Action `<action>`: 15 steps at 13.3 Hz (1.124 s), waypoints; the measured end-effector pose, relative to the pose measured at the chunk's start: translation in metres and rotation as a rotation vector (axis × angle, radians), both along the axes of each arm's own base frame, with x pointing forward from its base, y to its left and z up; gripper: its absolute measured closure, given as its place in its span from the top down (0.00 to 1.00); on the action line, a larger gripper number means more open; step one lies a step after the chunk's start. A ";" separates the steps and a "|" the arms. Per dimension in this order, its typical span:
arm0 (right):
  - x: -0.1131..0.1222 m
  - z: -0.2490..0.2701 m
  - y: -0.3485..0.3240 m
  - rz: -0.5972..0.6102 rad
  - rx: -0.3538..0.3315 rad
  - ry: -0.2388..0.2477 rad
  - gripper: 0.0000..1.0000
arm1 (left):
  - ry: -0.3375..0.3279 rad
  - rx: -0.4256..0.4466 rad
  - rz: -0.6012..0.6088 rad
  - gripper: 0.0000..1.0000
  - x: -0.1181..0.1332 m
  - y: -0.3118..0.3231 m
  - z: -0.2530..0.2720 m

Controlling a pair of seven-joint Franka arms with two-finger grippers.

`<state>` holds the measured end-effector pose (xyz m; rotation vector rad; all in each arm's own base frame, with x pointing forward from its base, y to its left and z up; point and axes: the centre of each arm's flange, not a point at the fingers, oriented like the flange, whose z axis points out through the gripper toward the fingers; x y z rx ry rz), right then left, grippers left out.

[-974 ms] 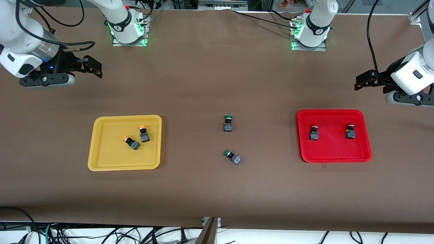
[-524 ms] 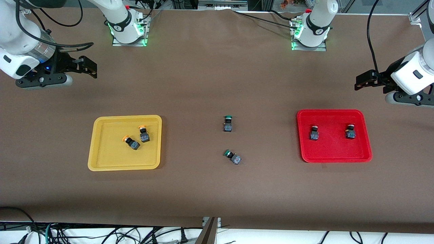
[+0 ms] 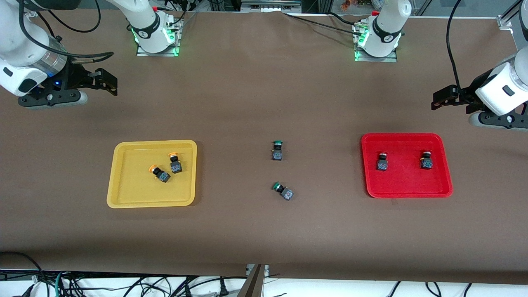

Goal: Place red and yellow buttons in trays

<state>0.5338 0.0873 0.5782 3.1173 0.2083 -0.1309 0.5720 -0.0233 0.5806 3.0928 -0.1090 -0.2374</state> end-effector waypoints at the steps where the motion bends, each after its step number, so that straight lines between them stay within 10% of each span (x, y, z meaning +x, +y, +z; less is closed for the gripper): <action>1: 0.002 0.004 0.000 0.000 0.001 -0.010 1.00 | 0.000 0.000 0.000 1.00 0.000 0.000 0.000; 15: 0.018 0.000 -0.001 -0.010 -0.014 0.024 1.00 | 0.002 0.000 0.000 1.00 0.000 0.000 -0.001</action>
